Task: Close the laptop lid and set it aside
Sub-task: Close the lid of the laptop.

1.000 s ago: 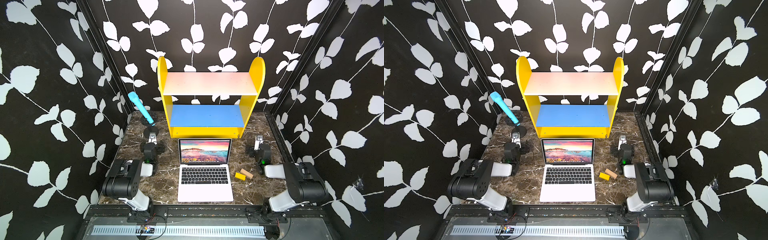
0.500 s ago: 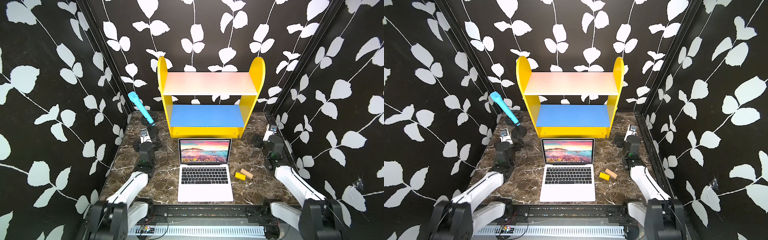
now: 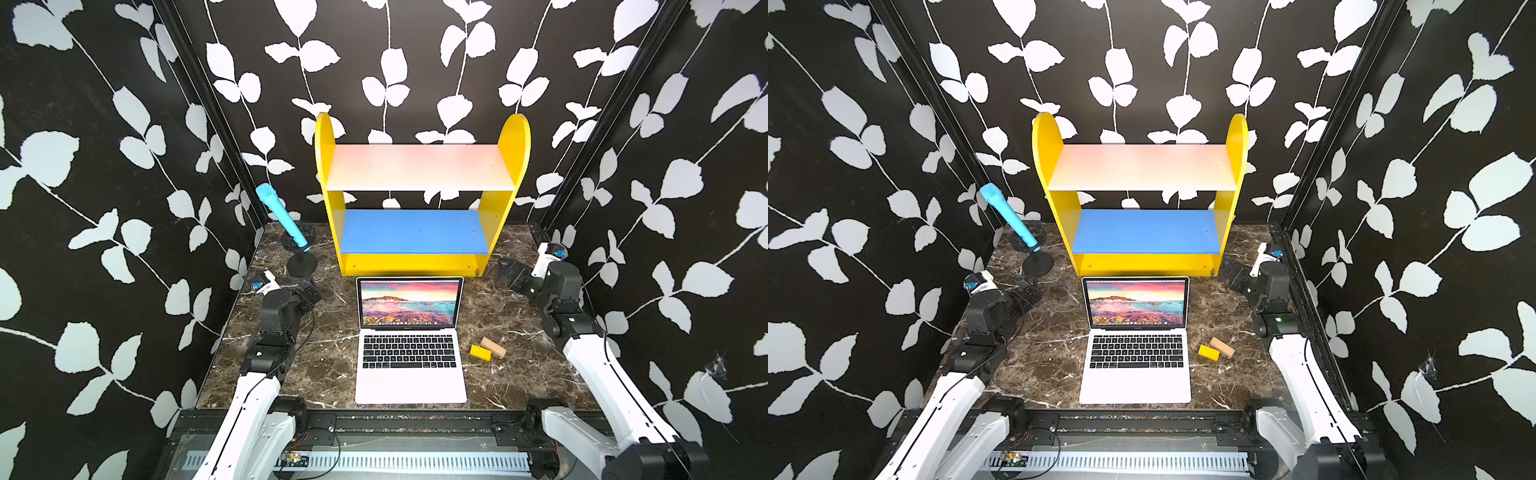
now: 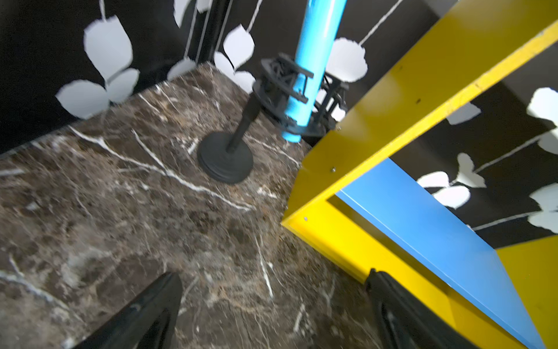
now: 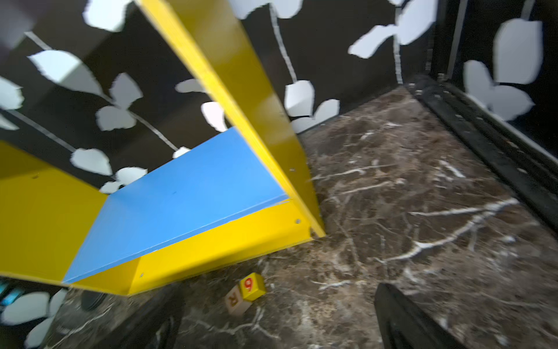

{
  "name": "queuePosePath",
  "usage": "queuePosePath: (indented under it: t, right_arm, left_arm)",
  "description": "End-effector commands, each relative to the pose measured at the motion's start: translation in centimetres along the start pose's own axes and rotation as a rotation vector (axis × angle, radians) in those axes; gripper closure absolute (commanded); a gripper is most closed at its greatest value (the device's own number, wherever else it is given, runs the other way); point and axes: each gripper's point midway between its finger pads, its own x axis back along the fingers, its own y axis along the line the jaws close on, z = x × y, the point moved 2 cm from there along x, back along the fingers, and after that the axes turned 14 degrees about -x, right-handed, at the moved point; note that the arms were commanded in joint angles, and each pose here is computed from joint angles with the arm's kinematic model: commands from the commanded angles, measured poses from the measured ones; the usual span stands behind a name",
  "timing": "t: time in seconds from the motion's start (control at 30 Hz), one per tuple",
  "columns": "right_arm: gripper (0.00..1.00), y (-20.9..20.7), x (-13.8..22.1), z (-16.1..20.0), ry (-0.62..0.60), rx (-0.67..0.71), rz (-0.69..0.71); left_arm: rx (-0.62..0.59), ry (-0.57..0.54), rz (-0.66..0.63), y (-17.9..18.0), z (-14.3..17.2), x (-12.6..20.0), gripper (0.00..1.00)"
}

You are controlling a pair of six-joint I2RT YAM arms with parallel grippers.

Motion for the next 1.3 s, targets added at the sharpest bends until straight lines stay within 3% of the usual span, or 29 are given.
queuePosePath:
  t: [0.0, 0.53, 0.93, 1.27]
  right_arm:
    - [0.0, 3.3, 0.5, 1.2, 0.071, 0.107, -0.055]
    - [0.02, 14.4, -1.2, 5.8, 0.312, 0.385, -0.2]
    - [0.16, 20.4, -4.4, 8.5, 0.457, 0.426, -0.228]
    - [0.33, 21.4, -7.2, 12.2, 0.576, 0.437, -0.204]
  left_arm:
    - [0.041, 0.109, 0.082, -1.3, 1.3, 0.9, 0.02]
    - [-0.034, 0.193, 0.291, -5.9, 3.3, 3.9, 0.02]
    - [-0.075, 0.237, 0.364, -7.1, 4.3, 5.2, 0.05]
    - [-0.09, 0.239, 0.37, -6.9, 4.4, 5.8, 0.05]
